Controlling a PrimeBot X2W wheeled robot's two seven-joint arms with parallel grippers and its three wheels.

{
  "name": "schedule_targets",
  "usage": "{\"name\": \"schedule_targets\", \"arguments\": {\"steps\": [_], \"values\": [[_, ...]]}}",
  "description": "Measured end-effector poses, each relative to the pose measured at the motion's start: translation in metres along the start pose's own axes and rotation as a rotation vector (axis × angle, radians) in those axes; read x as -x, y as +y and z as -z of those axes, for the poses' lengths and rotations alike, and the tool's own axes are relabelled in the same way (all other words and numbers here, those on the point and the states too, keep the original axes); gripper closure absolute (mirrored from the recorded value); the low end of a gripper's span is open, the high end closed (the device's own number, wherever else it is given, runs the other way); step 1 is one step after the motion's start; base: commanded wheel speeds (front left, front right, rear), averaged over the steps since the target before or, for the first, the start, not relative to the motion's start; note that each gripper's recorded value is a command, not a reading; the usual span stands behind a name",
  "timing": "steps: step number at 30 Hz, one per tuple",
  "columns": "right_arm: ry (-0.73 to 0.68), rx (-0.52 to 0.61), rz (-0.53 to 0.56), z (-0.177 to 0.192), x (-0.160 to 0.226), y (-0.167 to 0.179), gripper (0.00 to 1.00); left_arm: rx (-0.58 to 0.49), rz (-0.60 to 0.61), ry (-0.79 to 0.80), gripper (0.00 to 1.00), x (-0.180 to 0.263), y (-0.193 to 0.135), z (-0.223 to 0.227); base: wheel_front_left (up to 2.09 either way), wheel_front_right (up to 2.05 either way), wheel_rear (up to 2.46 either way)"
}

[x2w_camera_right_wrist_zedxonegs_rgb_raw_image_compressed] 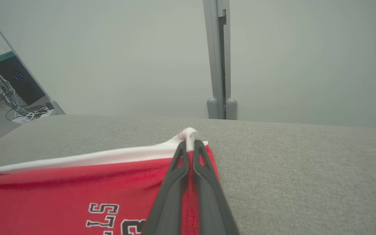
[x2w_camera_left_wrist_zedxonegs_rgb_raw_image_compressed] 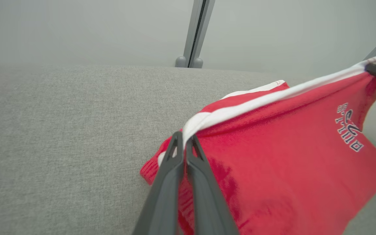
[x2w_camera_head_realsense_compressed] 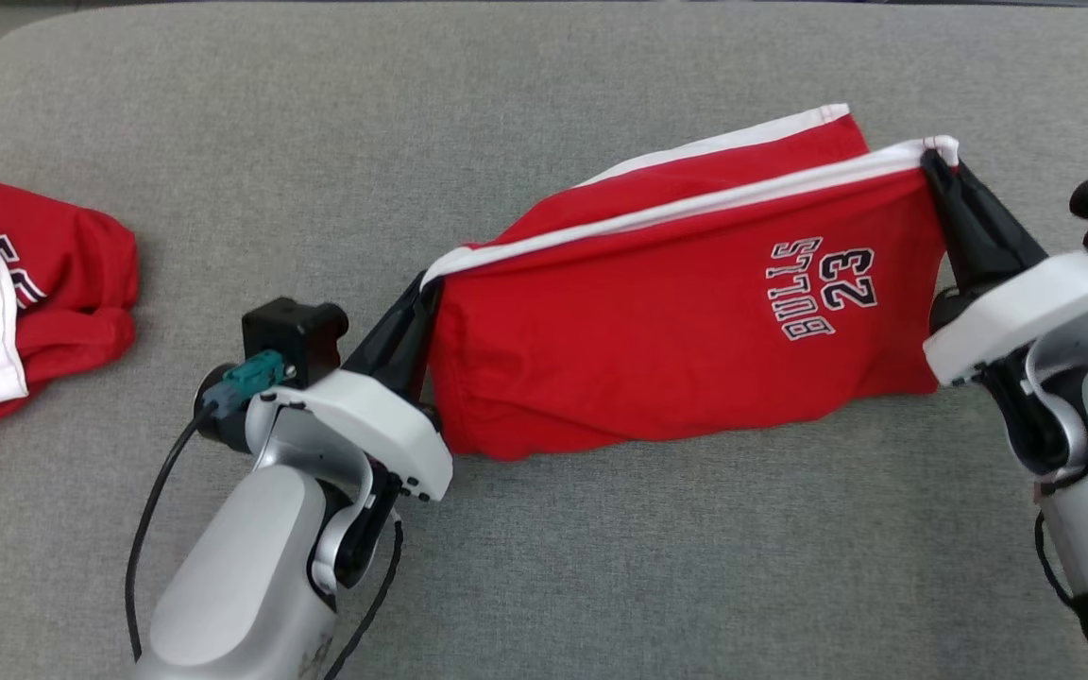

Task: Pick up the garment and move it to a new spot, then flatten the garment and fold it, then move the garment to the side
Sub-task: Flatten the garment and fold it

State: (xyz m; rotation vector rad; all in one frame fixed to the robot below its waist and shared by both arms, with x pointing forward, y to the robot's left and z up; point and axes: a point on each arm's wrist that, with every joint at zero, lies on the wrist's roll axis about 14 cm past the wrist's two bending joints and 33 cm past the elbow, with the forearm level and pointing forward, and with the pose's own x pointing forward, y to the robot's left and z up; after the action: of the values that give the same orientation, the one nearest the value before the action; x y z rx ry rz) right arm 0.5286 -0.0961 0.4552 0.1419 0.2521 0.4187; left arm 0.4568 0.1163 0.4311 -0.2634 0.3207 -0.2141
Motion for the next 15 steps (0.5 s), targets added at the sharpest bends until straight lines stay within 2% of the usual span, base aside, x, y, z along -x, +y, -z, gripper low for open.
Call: {"name": "schedule_targets", "arguments": {"steps": [8, 15], "values": [[0.072, -0.011, -0.028, 0.018, -0.059, -0.007, 1.0, -0.028, -0.001, 0.056, 1.0, -0.034, 0.014, 0.006, 0.0, 0.0, 0.0], [0.124, -0.031, -0.044, 0.045, -0.084, -0.008, 1.0, -0.025, -0.008, 0.11, 1.0, -0.051, 0.022, 0.023, 0.0, 0.0, 0.0]]}}
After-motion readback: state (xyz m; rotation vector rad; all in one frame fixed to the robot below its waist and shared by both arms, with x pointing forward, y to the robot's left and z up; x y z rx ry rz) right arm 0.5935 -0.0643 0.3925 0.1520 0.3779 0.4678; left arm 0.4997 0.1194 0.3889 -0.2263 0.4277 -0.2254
